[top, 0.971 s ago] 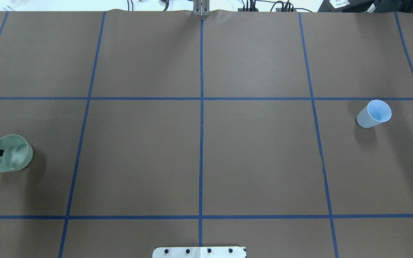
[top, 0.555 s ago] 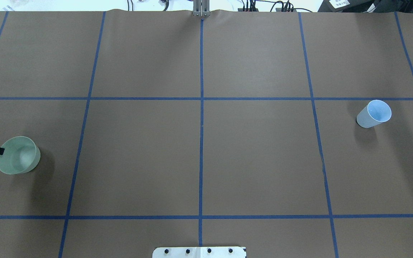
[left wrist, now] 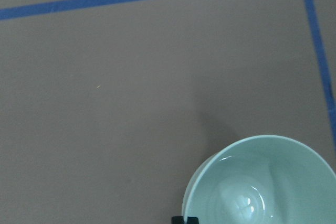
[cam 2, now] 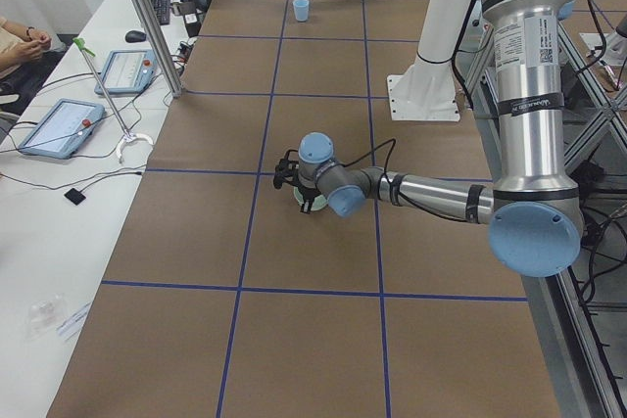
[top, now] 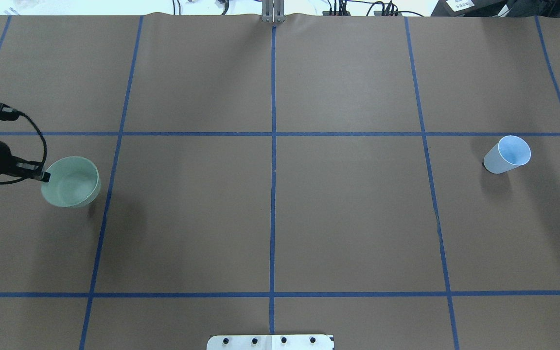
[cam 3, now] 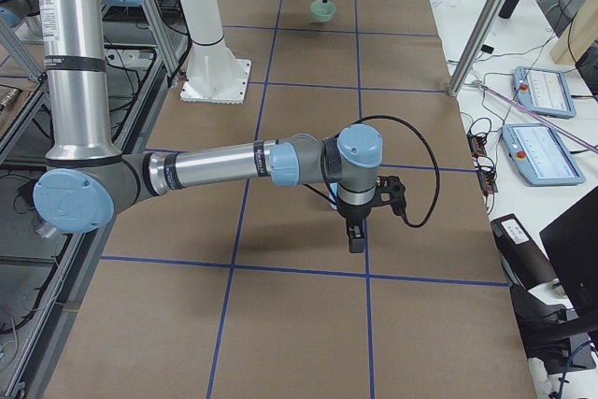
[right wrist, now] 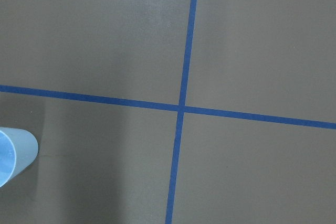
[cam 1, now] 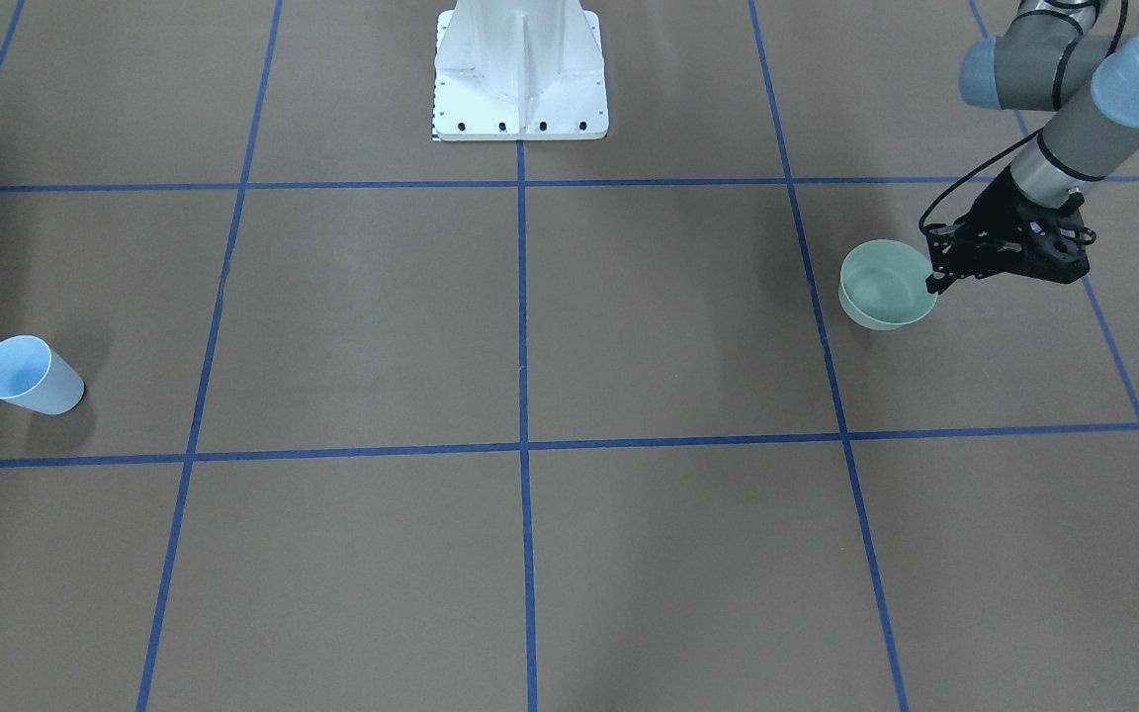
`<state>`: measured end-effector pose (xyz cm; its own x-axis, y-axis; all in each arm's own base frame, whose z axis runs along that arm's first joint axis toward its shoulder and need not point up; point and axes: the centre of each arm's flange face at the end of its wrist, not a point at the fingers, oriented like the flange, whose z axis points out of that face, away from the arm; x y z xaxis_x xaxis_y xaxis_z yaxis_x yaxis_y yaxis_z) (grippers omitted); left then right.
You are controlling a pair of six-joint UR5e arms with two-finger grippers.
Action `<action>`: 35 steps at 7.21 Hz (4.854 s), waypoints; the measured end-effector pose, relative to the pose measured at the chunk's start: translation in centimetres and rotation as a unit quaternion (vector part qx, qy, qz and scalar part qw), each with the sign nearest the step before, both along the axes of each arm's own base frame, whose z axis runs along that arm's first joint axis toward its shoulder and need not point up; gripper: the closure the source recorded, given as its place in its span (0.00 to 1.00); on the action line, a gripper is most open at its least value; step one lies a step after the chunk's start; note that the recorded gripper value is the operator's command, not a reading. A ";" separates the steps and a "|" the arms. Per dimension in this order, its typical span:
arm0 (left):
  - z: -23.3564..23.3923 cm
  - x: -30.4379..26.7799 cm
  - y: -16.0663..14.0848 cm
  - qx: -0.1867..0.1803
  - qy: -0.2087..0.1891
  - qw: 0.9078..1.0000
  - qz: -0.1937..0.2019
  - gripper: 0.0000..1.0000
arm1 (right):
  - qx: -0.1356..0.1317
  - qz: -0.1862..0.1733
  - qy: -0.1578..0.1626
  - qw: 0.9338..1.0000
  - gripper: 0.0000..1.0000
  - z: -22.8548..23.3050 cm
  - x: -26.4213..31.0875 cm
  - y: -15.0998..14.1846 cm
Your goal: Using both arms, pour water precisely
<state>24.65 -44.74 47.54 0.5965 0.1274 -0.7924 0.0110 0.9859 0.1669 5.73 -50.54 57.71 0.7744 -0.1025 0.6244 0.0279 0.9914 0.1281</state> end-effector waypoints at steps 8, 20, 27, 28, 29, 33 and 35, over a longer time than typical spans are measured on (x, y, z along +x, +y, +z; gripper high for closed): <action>-26.5 27.8 -4.3 -0.075 0.055 0.994 -0.053 1.00 | 0.005 -0.001 -0.006 1.000 0.00 -0.5 -0.1 0.0; -31.4 26.0 -3.5 -0.036 0.016 0.997 -0.065 0.00 | -0.011 0.043 -0.049 0.998 0.00 -4.1 -0.9 0.0; -15.5 -3.9 -6.4 0.070 -0.065 0.995 0.034 0.00 | -0.065 0.147 -0.060 0.985 0.00 -17.9 -16.3 2.4; -12.8 -8.0 -6.8 0.083 -0.076 0.993 0.044 0.00 | -0.066 0.170 -0.054 0.982 0.00 -19.2 -18.1 2.9; -10.1 -11.7 -7.0 0.096 -0.088 0.990 0.054 0.00 | -0.065 0.197 -0.043 0.977 0.00 -20.0 -20.0 3.4; -1.4 -20.9 -7.4 0.113 -0.113 0.983 0.089 0.00 | -0.011 0.317 0.042 0.948 0.00 -19.8 -29.8 6.8; -0.9 -21.2 -7.4 0.109 -0.109 0.984 0.090 0.00 | 0.036 0.389 0.089 0.916 0.00 -17.5 -35.2 9.5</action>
<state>3.49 -52.14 46.64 0.7017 0.3994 -0.5900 -0.2197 0.9090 0.3541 -29.51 -41.03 40.22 0.7196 0.4877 0.4943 -0.6565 0.7098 0.2554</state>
